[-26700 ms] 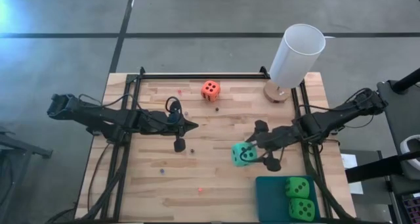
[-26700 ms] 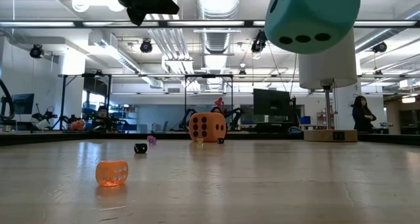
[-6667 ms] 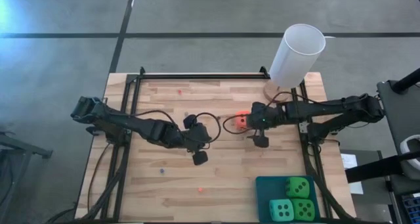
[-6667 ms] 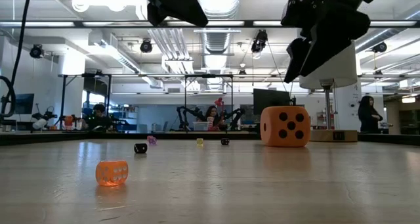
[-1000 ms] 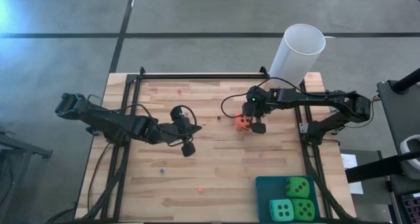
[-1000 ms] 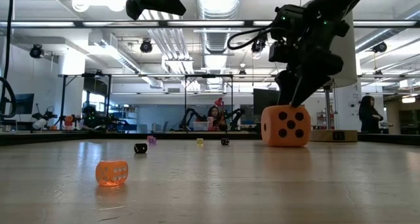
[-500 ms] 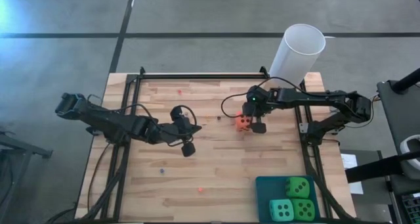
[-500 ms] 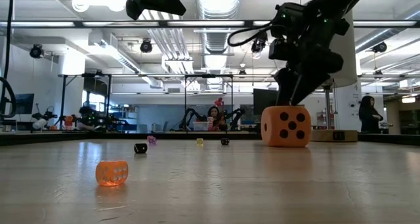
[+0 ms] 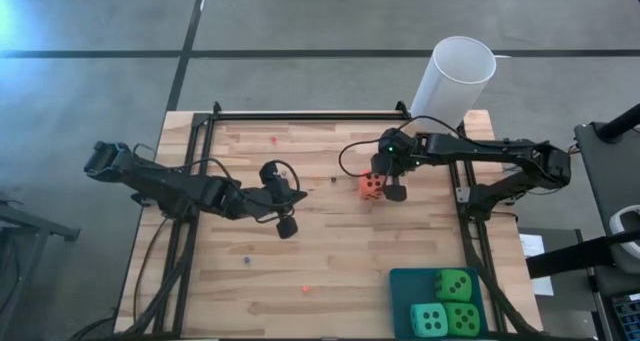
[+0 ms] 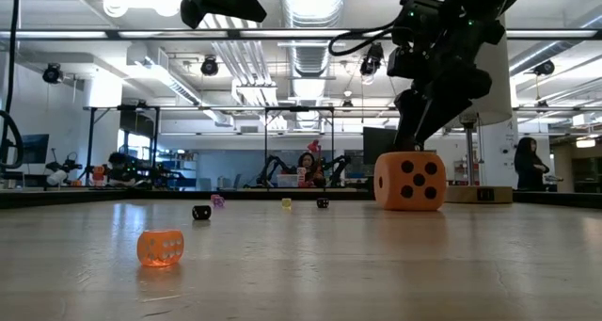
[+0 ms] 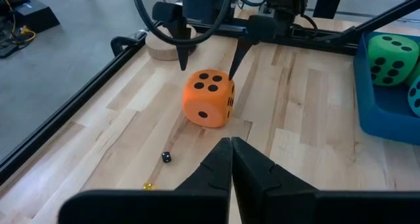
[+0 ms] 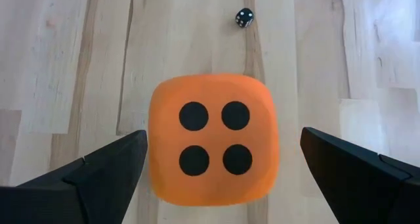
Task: Pick & Place Dice
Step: Put the large orange die into the blue bin
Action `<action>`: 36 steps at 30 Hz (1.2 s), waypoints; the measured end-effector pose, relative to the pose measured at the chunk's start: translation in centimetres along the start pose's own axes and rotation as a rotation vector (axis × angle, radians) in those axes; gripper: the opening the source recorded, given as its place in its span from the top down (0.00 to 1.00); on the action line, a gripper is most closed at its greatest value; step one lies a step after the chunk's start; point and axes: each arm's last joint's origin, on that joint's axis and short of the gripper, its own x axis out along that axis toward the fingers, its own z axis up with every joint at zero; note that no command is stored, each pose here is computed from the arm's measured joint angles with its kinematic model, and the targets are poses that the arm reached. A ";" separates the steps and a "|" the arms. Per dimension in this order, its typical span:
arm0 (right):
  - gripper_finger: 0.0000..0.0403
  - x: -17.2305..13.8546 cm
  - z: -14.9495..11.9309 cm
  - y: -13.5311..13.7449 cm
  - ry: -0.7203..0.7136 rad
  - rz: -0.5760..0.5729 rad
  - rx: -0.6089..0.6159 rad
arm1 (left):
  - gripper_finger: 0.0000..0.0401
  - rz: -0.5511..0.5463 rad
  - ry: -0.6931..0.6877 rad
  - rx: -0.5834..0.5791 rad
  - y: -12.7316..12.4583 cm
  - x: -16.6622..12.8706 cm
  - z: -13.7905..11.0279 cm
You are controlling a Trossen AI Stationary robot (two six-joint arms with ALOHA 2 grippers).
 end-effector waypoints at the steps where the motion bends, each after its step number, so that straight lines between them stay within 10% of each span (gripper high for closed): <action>1: 0.01 0.0 0.0 0.0 0.000 -0.001 0.000 | 0.96 0.000 0.000 0.000 0.0 0.0 0.0; 36: 0.01 1.0 -0.2 -0.1 0.028 0.038 0.012 | 0.96 0.000 0.000 0.000 0.0 0.0 0.0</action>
